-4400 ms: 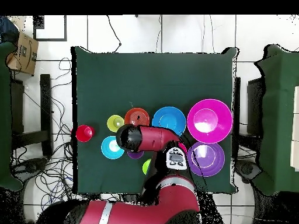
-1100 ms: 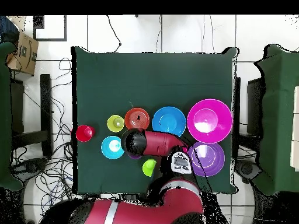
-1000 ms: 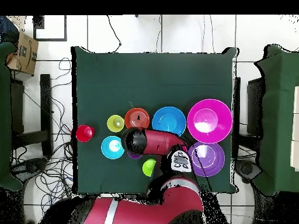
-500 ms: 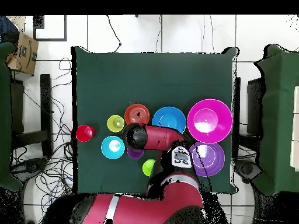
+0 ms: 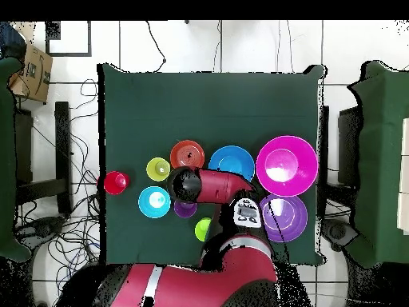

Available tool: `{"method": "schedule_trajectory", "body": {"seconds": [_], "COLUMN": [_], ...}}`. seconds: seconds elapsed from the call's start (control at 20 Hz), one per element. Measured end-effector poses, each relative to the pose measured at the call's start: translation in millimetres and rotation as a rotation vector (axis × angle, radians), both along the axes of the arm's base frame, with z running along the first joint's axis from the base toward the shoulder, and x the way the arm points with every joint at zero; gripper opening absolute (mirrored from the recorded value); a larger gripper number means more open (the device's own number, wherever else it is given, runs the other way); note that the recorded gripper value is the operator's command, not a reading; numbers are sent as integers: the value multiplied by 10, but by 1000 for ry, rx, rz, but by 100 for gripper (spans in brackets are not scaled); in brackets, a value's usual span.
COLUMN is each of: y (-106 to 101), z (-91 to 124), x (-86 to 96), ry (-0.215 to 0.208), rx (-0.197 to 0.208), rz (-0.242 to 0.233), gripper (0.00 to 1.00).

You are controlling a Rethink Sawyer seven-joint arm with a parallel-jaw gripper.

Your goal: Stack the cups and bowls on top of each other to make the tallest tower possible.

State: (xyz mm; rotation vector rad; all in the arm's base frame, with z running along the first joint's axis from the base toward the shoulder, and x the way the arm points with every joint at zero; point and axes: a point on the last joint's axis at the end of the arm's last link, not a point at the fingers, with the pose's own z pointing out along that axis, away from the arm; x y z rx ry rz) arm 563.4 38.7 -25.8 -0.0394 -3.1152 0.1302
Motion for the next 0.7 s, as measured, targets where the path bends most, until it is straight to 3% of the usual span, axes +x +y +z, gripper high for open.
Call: {"method": "schedule_trajectory", "body": {"seconds": [0.7], "y": [151], "z": [562], "x": [170], "ry": [15], "rx": [0], "rz": [19], "gripper": [100]}}
